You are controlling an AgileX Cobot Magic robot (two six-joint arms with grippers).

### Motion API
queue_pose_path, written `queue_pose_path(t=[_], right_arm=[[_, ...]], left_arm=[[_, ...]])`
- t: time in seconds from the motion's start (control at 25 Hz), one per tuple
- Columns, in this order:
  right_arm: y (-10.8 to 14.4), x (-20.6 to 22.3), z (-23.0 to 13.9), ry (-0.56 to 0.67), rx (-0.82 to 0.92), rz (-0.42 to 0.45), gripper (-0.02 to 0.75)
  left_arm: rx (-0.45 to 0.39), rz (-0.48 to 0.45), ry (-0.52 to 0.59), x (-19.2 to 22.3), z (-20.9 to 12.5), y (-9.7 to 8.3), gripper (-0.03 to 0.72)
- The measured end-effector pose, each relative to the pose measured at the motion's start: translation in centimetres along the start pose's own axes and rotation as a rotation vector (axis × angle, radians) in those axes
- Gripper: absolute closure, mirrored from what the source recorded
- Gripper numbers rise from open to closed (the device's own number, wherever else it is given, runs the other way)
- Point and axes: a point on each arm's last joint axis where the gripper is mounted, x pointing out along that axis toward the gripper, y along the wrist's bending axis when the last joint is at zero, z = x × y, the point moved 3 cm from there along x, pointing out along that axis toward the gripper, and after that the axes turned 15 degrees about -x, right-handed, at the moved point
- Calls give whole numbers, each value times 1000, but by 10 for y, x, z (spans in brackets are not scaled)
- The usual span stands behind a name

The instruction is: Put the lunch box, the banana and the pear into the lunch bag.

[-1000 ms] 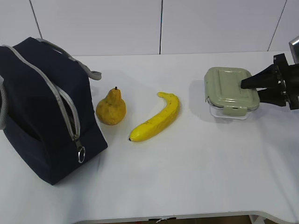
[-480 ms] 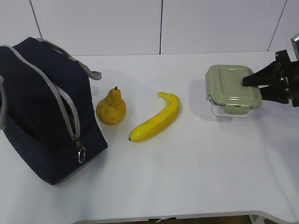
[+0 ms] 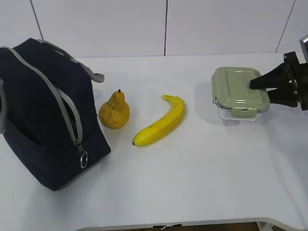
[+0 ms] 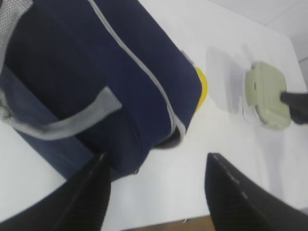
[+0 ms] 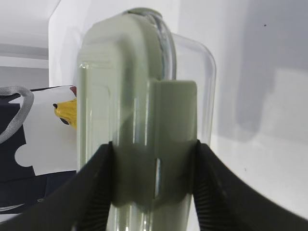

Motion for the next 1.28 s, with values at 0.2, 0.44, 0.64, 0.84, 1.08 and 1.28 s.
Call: queue_pose_path(t=[0.2, 0.44, 0.64, 0.84, 1.08, 1.28], right_arm=[[0, 0, 0, 1, 0, 2, 372], [0, 0, 0, 1, 0, 3, 372], [0, 0, 0, 1, 0, 3, 372], [0, 0, 0, 1, 0, 3, 372], [0, 0, 0, 1, 0, 3, 372], [1, 0, 0, 2, 1, 5, 372]], left_arm=[[-107, -9, -3, 27, 16, 2, 235], [-164, 39, 13, 59, 28, 13, 235], [-188, 58, -1, 74, 35, 20, 235], [-202, 74, -16, 85, 41, 25, 235], [-213, 85, -6, 91, 41, 28, 235], [-219, 96, 1, 96, 42, 31, 235]])
